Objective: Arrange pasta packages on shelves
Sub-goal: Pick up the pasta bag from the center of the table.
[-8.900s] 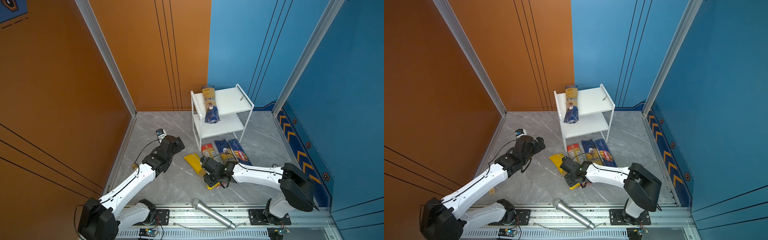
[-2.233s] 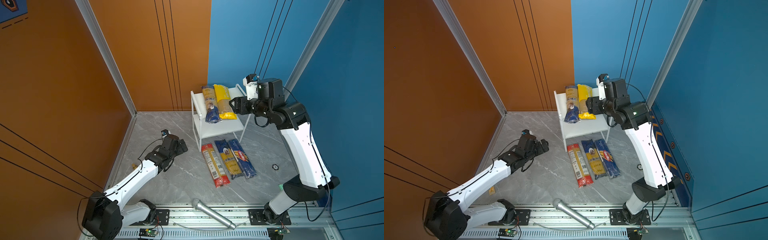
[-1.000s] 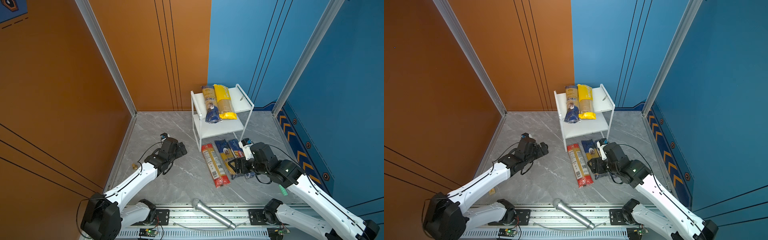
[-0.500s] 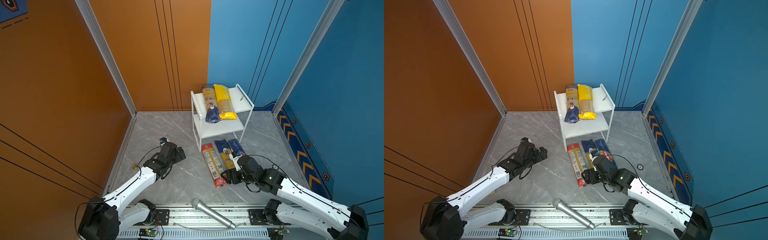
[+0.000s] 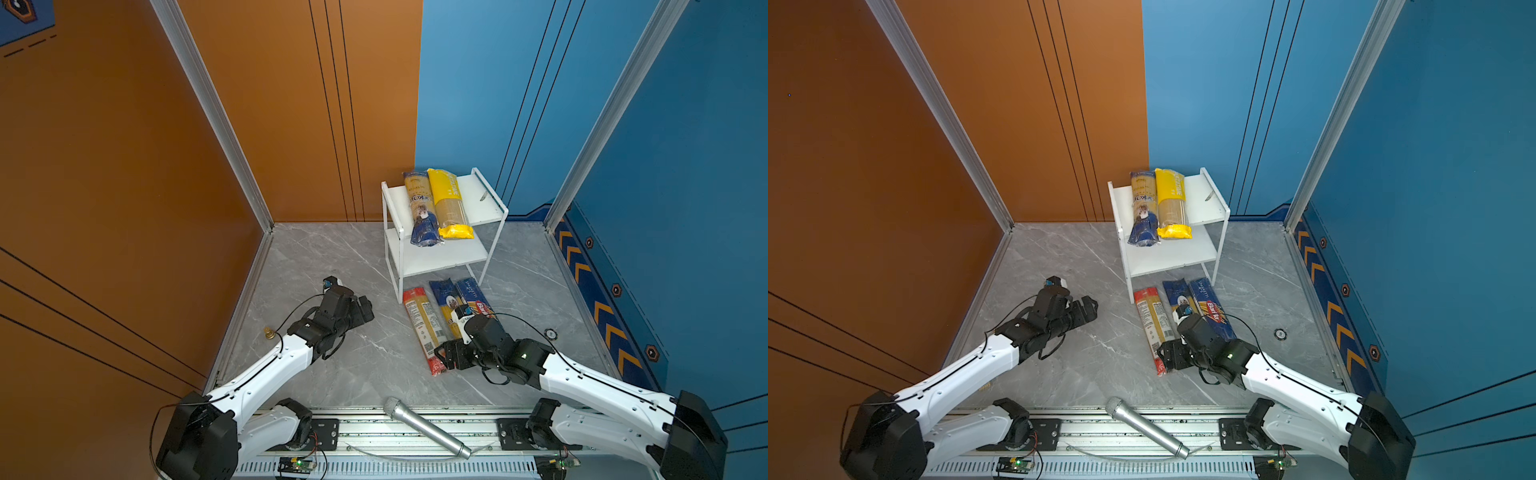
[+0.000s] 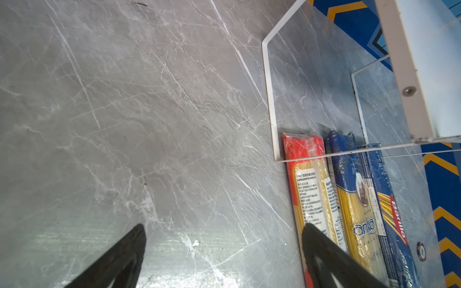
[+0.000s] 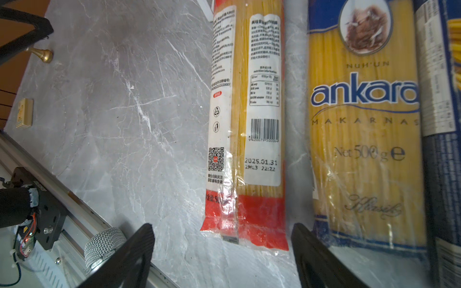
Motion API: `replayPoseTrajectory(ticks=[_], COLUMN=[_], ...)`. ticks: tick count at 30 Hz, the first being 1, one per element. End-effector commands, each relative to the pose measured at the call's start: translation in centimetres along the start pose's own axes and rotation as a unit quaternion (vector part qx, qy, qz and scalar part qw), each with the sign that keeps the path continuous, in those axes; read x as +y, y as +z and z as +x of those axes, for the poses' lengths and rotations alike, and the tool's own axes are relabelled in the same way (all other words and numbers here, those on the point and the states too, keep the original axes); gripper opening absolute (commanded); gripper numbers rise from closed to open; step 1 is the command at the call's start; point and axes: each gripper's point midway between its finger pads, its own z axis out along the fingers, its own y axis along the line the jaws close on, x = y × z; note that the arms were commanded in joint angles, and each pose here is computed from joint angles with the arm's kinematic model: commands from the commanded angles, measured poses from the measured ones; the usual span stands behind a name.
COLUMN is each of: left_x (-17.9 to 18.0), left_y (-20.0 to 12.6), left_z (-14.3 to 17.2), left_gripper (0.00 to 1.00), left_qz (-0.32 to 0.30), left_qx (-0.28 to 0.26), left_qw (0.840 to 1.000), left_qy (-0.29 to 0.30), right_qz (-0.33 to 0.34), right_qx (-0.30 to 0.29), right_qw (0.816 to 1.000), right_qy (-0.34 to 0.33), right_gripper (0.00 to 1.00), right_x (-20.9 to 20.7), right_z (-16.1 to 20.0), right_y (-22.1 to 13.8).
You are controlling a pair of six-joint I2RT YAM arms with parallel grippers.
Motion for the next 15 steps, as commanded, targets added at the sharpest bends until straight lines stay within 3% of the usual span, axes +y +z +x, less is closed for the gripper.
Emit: replayPoseTrajectory(ticks=[1, 15], left_x=[-0.1, -1.4], left_y=[0.2, -0.3], left_z=[0.2, 0.2], left_gripper=[0.98, 0.98], left_qz=[0.009, 0.052], left_qx=[0.006, 0.001], left_qw=[1.0, 0.998], left_qy=[0.006, 0.023], right_qz=[-0.006, 0.015], right_qx=[-0.005, 0.023], right_qw=[1.0, 0.999], right_qy=[-0.015, -0.039], right_gripper=[0.84, 0.84], right_x=[0.5, 0.1], right_z=[-0.5, 0.0], right_y=[1.1, 4.1])
